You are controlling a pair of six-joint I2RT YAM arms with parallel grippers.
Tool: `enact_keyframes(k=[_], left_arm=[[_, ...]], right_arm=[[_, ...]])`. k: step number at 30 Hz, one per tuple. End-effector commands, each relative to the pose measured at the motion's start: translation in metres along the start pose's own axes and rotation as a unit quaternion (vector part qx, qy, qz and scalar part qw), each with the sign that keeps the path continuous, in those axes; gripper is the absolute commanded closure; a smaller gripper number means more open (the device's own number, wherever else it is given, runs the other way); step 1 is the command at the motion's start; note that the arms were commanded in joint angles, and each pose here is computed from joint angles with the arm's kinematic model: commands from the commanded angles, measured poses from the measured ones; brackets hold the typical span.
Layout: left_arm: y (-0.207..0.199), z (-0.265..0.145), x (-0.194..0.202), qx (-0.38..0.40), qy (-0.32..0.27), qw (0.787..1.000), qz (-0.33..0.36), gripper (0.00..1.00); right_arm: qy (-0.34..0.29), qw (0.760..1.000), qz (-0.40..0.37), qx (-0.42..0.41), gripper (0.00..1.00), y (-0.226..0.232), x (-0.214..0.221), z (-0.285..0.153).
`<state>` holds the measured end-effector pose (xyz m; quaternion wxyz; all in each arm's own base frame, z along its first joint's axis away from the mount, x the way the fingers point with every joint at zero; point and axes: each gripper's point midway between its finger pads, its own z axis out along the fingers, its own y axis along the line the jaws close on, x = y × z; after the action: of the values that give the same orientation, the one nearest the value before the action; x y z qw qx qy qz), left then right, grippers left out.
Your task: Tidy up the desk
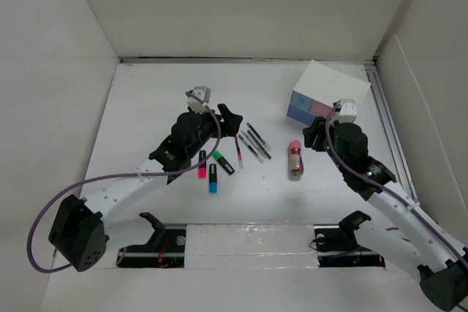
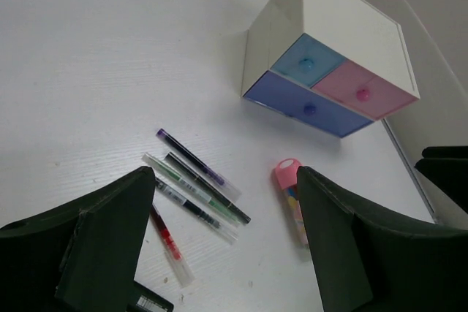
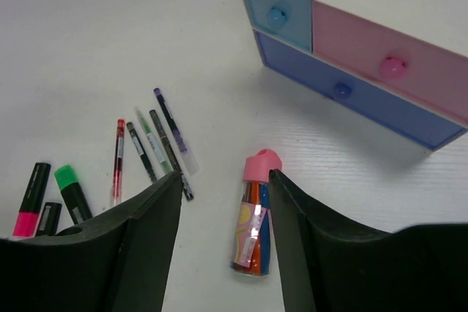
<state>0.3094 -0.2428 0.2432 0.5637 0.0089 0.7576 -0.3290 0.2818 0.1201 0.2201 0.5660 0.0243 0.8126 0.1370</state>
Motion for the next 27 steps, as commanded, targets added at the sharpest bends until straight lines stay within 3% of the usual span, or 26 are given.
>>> enact_keyframes(k=[1,2,3,4,5,6,7,9,13,14,17,18,19,20,21,22,27], left_arm=[[-0.032,0.015,-0.02,0.056,-0.015,0.998,0.008,0.27],[-0.032,0.015,-0.02,0.056,-0.015,0.998,0.008,0.27],[-0.043,0.019,-0.019,0.065,-0.014,0.998,0.019,0.3],[-0.049,0.02,-0.011,0.072,-0.005,0.997,0.021,0.32],[-0.055,0.021,-0.007,0.074,-0.003,0.997,0.027,0.35],[-0.06,0.023,-0.009,0.064,-0.006,0.997,0.039,0.38],[-0.073,0.025,0.004,0.069,0.008,0.996,0.05,0.48],[-0.084,0.027,0.004,0.054,0.005,0.997,0.064,0.57],[-0.1,0.041,0.028,0.067,0.034,0.994,0.074,0.87],[-0.102,0.045,0.031,0.07,0.036,0.994,0.074,0.89],[-0.109,0.064,0.043,0.077,0.051,0.992,0.081,0.89],[-0.119,0.072,0.036,0.084,0.046,0.992,0.081,0.87],[-0.117,0.084,0.057,0.079,0.068,0.99,0.091,0.83],[-0.118,0.091,0.06,0.079,0.071,0.99,0.098,0.81],[-0.126,0.099,0.054,0.082,0.066,0.989,0.1,0.78],[-0.12,0.112,0.073,0.072,0.086,0.988,0.106,0.78],[-0.129,0.152,0.08,0.059,0.085,0.987,0.122,0.75]], right_arm=[[-0.089,0.995,0.033,0.0,0.46,0.003,-0.058,-0.009],[-0.089,0.995,0.033,0.0,0.46,0.003,-0.059,-0.009],[-0.105,0.994,0.035,0.007,0.62,0.001,-0.071,-0.01],[-0.105,0.994,0.035,0.013,0.62,-0.001,-0.07,-0.009],[-0.113,0.993,0.037,0.019,0.86,-0.003,-0.079,-0.008],[-0.114,0.993,0.036,0.021,0.94,-0.002,-0.081,-0.007],[-0.11,0.993,0.036,0.033,1.0,-0.007,-0.082,-0.003],[-0.113,0.992,0.041,0.036,1.0,-0.011,-0.09,0.001],[-0.111,0.992,0.052,0.028,1.0,-0.015,-0.093,0.005],[-0.114,0.992,0.055,0.023,1.0,-0.013,-0.095,0.004],[-0.133,0.989,0.069,0.024,0.97,-0.017,-0.104,-0.005],[-0.146,0.986,0.077,0.023,0.91,-0.019,-0.111,-0.012],[-0.158,0.984,0.081,0.016,0.81,-0.018,-0.119,-0.017],[-0.168,0.982,0.082,0.006,0.66,-0.014,-0.127,-0.022],[-0.182,0.979,0.087,0.001,0.62,-0.013,-0.137,-0.031],[-0.192,0.977,0.089,-0.01,0.58,-0.009,-0.145,-0.037],[-0.227,0.969,0.087,-0.053,0.56,0.007,-0.172,-0.064]])
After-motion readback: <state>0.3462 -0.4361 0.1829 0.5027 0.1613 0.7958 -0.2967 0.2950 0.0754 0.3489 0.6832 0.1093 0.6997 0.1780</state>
